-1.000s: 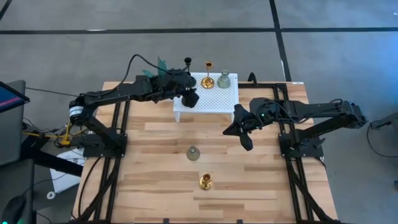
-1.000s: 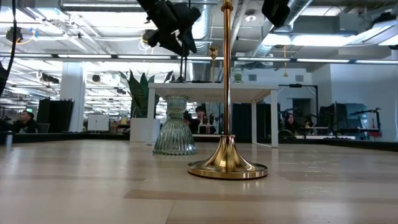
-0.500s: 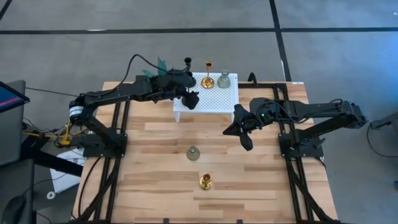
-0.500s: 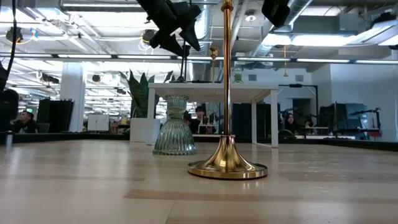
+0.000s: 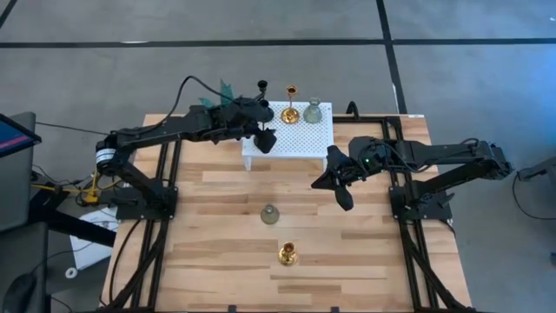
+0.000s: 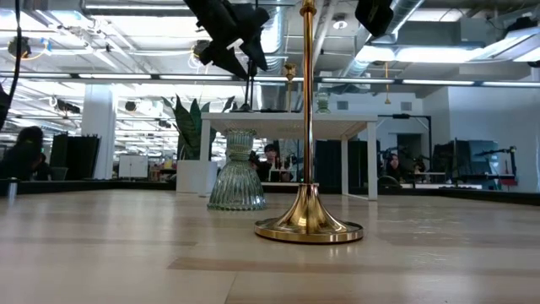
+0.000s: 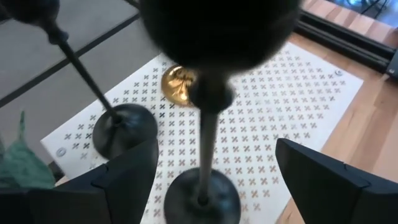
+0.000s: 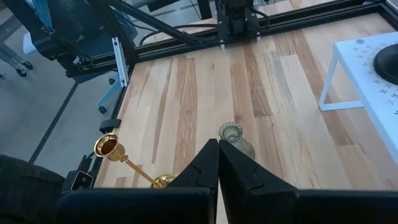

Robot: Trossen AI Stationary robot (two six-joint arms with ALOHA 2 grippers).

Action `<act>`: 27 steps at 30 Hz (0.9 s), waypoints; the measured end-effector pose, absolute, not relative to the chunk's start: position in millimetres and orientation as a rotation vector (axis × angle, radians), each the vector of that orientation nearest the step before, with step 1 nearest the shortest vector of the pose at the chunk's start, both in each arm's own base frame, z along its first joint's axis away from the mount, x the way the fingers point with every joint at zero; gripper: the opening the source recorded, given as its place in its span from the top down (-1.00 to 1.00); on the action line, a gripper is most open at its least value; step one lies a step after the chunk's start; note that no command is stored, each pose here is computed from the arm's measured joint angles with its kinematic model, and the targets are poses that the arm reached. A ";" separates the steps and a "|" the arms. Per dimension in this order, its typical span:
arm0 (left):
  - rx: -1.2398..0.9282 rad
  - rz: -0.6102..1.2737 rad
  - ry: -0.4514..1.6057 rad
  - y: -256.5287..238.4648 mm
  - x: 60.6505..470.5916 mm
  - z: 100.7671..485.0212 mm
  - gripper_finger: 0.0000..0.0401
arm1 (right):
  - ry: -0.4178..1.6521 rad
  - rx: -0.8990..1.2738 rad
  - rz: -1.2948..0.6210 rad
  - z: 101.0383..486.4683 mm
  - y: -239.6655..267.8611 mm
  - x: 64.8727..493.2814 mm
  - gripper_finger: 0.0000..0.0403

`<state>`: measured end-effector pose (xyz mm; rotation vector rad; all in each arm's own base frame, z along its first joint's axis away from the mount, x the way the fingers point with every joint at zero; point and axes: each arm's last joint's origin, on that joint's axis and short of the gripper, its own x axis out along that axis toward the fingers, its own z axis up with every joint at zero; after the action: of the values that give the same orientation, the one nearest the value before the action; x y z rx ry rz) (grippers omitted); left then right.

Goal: Pick & Place candle stick holders
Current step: Align the gold candle holder on the shelf with the other gold candle holder

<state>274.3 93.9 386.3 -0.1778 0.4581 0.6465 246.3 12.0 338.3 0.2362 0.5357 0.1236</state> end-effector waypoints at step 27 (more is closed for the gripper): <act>-0.258 0.282 0.301 22.8 200.2 439.3 -0.44 | 0.534 0.236 0.127 338.4 12.2 246.4 1.00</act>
<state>200.2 22.8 439.3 -0.2580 0.3013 0.2815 246.4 12.2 338.4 0.2365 0.5340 0.1274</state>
